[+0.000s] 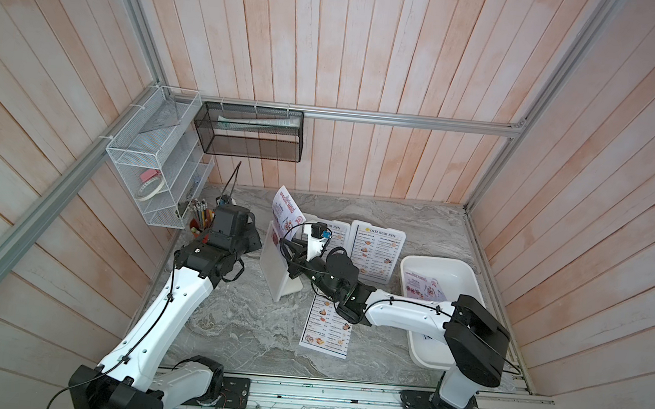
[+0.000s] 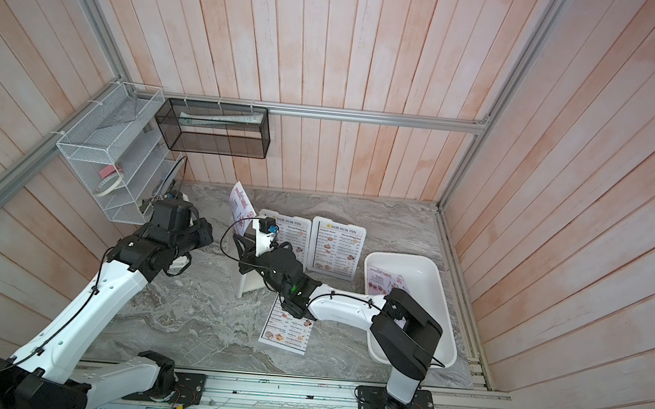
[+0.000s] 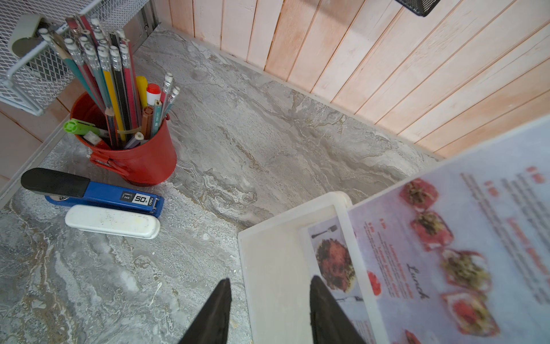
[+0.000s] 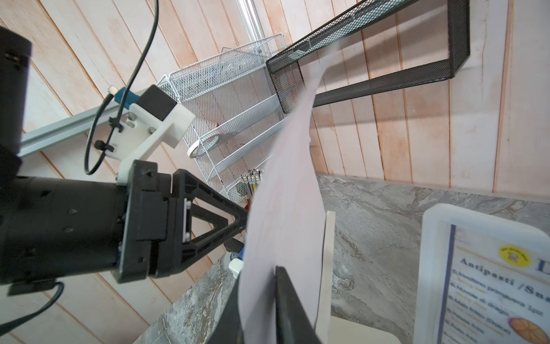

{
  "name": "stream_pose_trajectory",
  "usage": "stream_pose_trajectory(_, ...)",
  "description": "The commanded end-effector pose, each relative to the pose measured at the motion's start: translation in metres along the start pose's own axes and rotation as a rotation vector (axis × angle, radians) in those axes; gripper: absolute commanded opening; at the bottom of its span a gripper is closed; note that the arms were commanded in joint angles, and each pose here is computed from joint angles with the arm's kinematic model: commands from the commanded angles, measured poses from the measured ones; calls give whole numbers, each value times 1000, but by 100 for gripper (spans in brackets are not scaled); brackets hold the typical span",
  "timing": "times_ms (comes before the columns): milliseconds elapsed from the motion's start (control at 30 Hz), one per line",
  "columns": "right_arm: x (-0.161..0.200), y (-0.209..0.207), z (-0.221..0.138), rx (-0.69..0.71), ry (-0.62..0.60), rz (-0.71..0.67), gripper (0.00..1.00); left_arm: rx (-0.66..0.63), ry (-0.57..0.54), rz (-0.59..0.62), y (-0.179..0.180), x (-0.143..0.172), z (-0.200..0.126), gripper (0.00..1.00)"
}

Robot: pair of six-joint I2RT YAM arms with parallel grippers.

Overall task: Replace the menus in the menu holders
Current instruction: Insert the menu into the menu holder.

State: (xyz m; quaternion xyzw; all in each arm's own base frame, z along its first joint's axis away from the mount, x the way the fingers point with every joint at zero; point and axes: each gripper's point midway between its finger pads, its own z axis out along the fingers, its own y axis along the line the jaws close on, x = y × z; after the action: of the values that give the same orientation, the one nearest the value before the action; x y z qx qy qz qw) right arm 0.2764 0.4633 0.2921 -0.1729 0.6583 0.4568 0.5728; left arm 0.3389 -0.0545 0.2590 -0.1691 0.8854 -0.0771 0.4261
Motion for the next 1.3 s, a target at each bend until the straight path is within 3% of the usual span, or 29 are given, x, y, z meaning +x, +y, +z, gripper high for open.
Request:
stream_pose_trajectory(0, 0, 7, -7, -17, 30, 0, 21, 15, -30, -2, -4, -13, -3, 46)
stream_pose_trajectory(133, -19, 1, -2, 1, 19, -43, 26, 20, -29, -4, -6, -13, -2, 46)
stream_pose_trajectory(567, -52, -27, 23, -58, 83, -10, 29, 15, -27, 2, -9, -18, 2, 46)
stream_pose_trajectory(833, -51, -29, 22, -44, 150, 16, 13, 19, -33, 5, -12, -23, 2, 46)
stream_pose_trajectory(1267, -19, -8, 15, -83, 199, 103, 10, 26, -47, 4, -14, -28, -2, 46)
